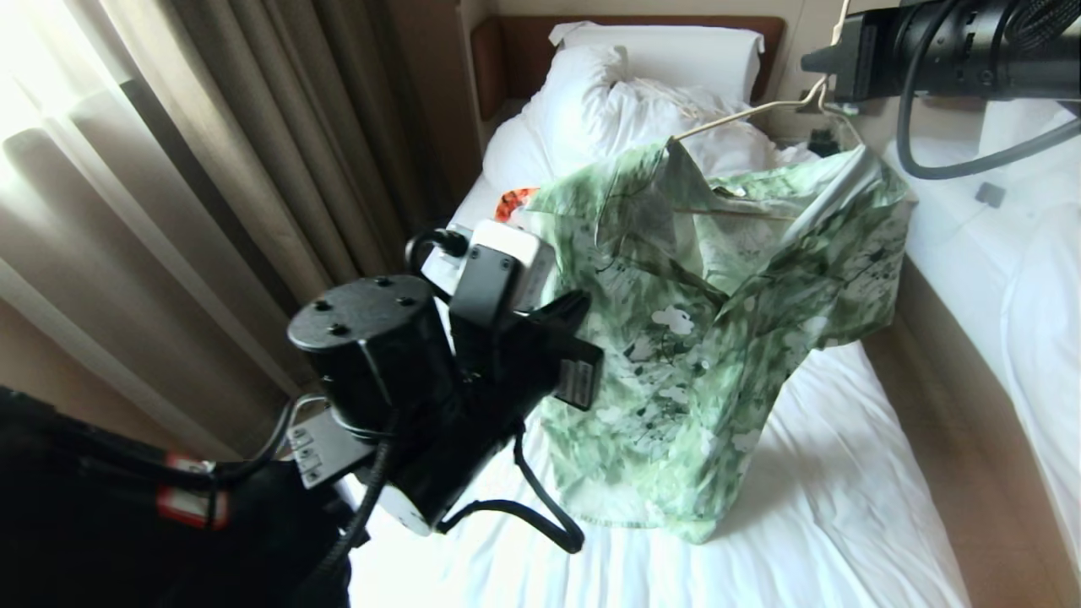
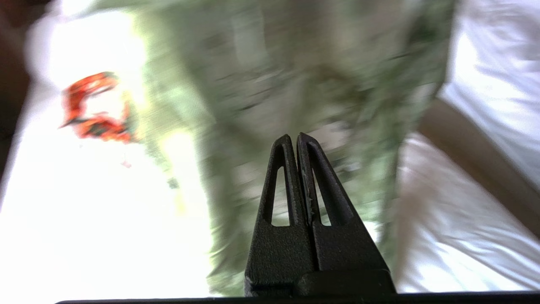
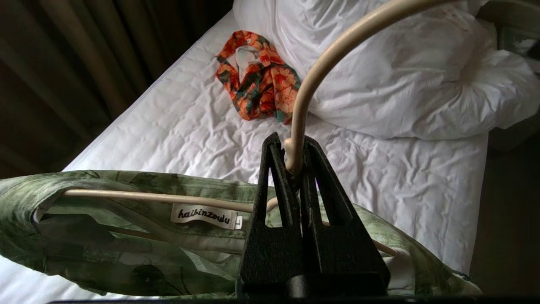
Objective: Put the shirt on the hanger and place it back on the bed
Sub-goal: Take the clothes hanger out of the clothes
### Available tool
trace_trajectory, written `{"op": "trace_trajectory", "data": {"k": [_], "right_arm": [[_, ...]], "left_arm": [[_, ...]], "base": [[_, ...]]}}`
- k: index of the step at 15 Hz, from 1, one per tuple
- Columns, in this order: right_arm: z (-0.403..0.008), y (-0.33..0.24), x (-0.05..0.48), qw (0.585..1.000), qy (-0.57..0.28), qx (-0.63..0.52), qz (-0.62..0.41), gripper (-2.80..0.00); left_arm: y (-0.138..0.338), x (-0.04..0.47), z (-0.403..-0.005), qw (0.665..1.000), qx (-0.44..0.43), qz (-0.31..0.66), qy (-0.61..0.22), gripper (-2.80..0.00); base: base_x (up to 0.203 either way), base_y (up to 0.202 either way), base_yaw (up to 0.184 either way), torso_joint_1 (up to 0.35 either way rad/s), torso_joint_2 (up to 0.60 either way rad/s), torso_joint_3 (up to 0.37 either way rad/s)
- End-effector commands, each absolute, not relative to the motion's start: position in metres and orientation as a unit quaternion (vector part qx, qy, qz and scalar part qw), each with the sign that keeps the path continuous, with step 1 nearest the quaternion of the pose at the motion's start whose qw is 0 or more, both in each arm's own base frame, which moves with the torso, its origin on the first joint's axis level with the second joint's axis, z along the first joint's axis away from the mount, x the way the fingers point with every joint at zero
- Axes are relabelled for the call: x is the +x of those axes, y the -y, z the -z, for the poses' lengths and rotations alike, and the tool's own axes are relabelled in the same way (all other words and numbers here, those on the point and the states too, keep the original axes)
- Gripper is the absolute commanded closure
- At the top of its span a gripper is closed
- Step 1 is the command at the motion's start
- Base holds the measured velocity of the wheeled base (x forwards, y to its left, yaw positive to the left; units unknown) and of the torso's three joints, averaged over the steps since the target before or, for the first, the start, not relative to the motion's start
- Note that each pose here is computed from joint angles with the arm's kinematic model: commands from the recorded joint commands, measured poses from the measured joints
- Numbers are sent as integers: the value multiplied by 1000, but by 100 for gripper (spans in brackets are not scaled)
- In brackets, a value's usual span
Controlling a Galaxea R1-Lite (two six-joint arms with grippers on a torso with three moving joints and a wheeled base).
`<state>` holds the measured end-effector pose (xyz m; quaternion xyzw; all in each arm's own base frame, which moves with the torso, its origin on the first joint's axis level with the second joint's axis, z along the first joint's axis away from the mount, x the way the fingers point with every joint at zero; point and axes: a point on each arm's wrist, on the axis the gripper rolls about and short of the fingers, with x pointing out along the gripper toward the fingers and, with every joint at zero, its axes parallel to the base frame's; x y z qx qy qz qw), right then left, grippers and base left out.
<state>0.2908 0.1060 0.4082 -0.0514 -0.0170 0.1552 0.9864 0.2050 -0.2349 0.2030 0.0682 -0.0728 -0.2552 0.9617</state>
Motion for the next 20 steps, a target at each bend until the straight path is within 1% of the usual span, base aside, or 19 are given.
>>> {"op": "trace_trajectory", "data": {"k": [1,6,11,15,17,20], "right_arm": [[-415,-103,283,987,29,-51,-150,0],[-429,-101,275,986,79,-41,-139,0],[-438,-98,268,984,111,-46,-133,0],[-447,-97,268,978,159,-37,-127,0],[-448,-97,267,978,162,-37,-127,0],[-450,-96,266,978,171,-30,-111,0]], "left_arm": [[194,206,-214,975,62,197,80,0],[147,201,-207,988,71,127,62,0],[120,194,-205,993,65,76,57,0],[104,174,-201,995,56,66,55,0],[98,166,-203,996,52,40,58,0],[85,155,-195,997,56,13,48,0]], "base": [[0,0,0,0,0,0],[0,0,0,0,0,0],[0,0,0,0,0,0],[0,0,0,0,0,0],[0,0,0,0,0,0],[0,0,0,0,0,0]]}}
